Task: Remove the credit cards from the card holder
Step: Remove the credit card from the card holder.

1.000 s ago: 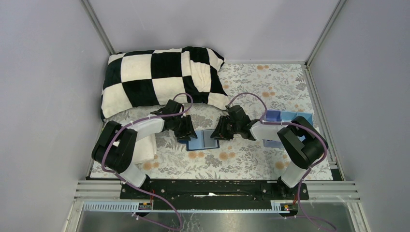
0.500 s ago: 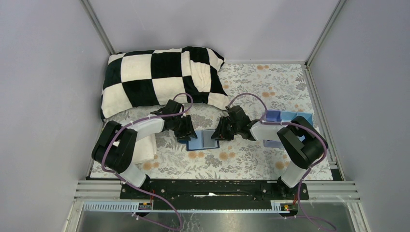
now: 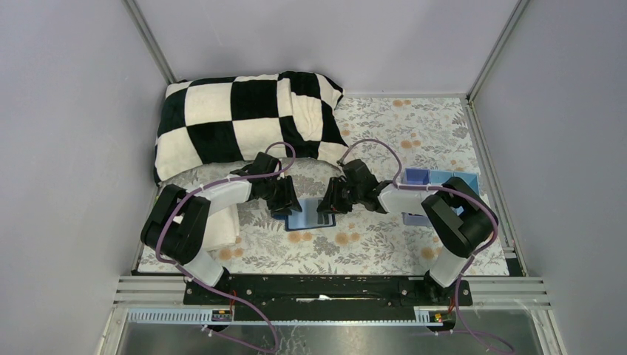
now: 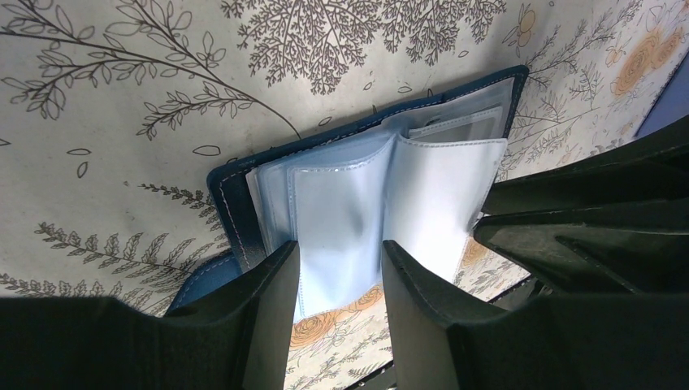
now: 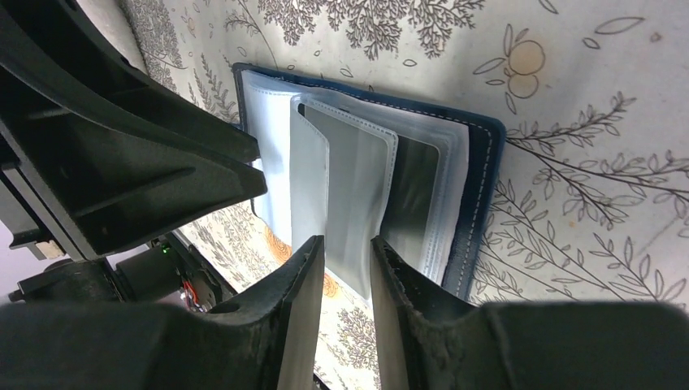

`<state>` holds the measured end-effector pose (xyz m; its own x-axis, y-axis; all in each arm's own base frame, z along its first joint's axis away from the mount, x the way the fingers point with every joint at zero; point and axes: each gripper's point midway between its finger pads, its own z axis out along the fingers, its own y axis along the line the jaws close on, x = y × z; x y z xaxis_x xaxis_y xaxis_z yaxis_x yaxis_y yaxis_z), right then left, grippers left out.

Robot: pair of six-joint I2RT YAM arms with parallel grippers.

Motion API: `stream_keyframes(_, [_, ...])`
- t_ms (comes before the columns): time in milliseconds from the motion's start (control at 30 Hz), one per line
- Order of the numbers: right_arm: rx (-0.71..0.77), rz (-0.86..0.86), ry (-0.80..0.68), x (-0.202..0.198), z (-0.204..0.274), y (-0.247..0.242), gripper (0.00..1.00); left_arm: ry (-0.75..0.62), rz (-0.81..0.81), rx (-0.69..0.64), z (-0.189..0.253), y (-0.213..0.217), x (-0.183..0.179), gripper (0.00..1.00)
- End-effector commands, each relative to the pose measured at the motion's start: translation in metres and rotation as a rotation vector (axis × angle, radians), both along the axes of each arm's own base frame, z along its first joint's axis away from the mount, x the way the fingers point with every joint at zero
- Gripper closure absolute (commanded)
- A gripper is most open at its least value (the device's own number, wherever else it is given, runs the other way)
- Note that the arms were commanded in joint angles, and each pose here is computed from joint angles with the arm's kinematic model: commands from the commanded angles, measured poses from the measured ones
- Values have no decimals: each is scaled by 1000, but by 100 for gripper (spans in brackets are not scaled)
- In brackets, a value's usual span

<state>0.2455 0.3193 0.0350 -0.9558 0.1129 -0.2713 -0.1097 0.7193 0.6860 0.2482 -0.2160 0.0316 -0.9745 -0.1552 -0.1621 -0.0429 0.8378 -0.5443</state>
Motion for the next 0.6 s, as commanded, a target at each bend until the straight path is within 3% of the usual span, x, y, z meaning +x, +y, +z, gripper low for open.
stream_keyframes(0, [46, 71, -30, 0, 14, 20, 66, -21, -14, 18, -5, 1, 7, 53])
stream_keyframes(300, [68, 78, -44, 2, 23, 27, 66, -51, -24, 7, 11, 0, 10, 53])
stream_keyframes(567, [56, 84, -19, 1, 12, 28, 66, -167, 0, 19, 59, 3, 27, 47])
